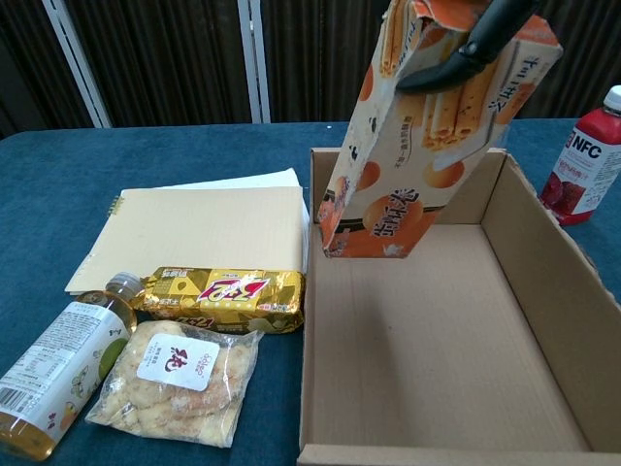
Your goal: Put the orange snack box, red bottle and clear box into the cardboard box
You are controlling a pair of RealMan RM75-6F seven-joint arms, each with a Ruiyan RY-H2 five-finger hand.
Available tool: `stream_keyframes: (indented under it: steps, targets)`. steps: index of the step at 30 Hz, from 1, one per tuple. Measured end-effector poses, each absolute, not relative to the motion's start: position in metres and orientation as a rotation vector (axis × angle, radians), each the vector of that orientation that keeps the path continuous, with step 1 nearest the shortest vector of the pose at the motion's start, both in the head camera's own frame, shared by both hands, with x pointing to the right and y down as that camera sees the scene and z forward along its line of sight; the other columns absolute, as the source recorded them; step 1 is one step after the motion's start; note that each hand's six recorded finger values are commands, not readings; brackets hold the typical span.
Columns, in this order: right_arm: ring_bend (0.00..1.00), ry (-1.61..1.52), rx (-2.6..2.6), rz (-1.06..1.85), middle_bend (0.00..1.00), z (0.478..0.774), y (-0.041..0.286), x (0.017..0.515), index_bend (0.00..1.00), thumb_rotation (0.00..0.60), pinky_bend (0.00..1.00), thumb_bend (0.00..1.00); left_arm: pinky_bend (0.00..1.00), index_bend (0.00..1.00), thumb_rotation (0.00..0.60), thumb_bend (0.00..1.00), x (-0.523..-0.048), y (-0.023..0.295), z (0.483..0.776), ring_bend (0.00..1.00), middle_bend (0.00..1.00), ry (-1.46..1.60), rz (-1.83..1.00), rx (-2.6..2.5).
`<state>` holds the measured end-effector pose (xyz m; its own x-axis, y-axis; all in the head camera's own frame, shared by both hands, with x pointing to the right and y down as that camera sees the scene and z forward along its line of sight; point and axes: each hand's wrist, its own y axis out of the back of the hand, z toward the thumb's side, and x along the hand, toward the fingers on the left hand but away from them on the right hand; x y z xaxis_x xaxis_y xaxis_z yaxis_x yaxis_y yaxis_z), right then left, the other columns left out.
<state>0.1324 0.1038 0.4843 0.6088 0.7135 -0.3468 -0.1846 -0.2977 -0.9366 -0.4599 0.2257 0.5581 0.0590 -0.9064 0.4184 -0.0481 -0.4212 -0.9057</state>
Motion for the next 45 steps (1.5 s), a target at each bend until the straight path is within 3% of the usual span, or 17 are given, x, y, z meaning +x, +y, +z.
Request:
stream_keyframes:
  steps: [2,4,8,30,34,45]
  targets:
    - [0.15,-0.442,-1.634,0.953,0.07,0.486,0.102,0.134,0.08,0.6,0.23,0.09,0.0,0.0,0.526,0.0,-0.459,0.226,0.558,0.0,0.0,0.978,-1.452,-1.591]
    - [0.02,-0.438,-1.632,0.963,0.0,0.487,0.102,0.135,0.0,0.6,0.11,0.03,0.0,0.0,0.526,0.0,-0.459,0.226,0.558,0.0,0.0,0.978,-1.45,-1.591]
    - [0.0,-0.431,-1.632,1.011,0.0,0.487,0.101,0.142,0.0,0.6,0.0,0.0,0.0,0.0,0.524,0.0,-0.457,0.226,0.558,0.0,0.0,0.974,-1.447,-1.594]
    - [0.0,-0.523,-1.423,1.025,0.0,0.452,0.088,0.158,0.0,0.6,0.0,0.0,0.0,0.0,0.52,0.0,-0.456,0.227,0.558,0.0,0.0,0.971,-1.442,-1.603]
    - [0.0,-0.517,-1.414,1.038,0.0,0.465,0.077,0.166,0.0,0.6,0.0,0.0,0.0,0.0,0.525,0.0,-0.456,0.229,0.557,0.0,0.0,0.968,-1.444,-1.599]
    - [0.0,-0.49,-1.522,1.154,0.0,0.54,0.027,0.212,0.03,0.6,0.0,0.0,0.0,0.0,0.523,0.0,-0.455,0.228,0.566,0.0,0.0,0.949,-1.486,-1.594]
